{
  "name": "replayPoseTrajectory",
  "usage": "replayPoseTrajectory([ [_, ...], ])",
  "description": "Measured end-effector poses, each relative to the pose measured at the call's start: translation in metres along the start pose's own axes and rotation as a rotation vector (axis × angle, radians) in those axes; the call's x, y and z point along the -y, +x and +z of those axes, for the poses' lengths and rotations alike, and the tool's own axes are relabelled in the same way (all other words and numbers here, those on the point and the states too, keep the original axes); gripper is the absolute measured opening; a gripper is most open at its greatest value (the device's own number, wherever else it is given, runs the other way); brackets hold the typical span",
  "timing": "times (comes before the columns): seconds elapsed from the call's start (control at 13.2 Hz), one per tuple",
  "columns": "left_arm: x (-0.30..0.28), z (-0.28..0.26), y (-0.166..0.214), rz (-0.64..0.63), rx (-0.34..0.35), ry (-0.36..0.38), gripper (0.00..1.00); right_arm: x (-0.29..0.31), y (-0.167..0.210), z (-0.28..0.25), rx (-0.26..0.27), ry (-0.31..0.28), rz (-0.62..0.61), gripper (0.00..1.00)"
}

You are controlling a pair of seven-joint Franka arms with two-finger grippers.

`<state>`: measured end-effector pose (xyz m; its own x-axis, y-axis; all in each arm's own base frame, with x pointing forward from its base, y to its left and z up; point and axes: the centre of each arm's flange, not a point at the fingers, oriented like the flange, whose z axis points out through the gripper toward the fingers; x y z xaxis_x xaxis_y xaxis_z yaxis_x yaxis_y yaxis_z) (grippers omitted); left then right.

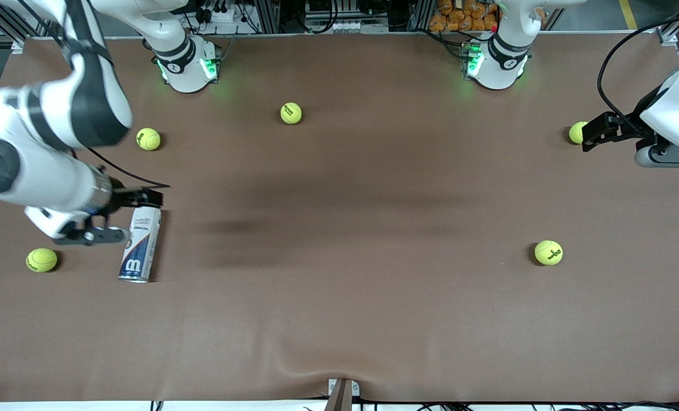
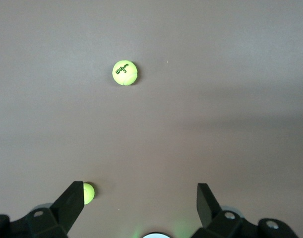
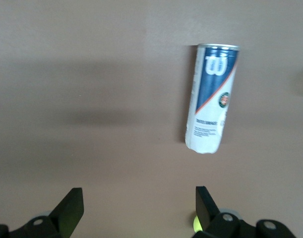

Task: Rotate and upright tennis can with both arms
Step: 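Lower the right gripper and close it around the can body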

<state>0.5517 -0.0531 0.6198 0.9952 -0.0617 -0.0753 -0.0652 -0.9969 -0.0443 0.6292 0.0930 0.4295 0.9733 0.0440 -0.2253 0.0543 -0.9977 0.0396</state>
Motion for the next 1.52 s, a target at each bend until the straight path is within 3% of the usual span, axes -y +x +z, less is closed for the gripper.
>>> replayPoseTrajectory([
  [0.3,0.001,0.002,0.0,-0.002,0.004,0.0,1.0,-0.038,0.027,0.053,0.063,-0.002,-0.016,1.0],
  [0.53,0.001,0.004,0.001,-0.002,0.007,0.0,1.0,-0.087,0.049,0.093,0.022,0.017,-0.018,1.0],
  [0.76,0.001,0.008,0.001,-0.003,0.016,0.001,1.0,-0.111,0.053,0.141,0.032,0.028,-0.012,1.0],
  [0.99,0.002,0.009,0.001,-0.004,0.018,0.001,1.0,-0.126,0.057,0.17,0.004,0.032,0.011,1.0],
  [1.29,0.002,0.009,0.001,-0.003,0.019,0.001,1.0,-0.147,0.058,0.212,0.047,0.046,0.044,1.0],
  [1.52,0.002,0.009,0.001,-0.003,0.02,0.001,1.0,-0.147,0.063,0.222,0.028,0.05,0.048,1.0],
])
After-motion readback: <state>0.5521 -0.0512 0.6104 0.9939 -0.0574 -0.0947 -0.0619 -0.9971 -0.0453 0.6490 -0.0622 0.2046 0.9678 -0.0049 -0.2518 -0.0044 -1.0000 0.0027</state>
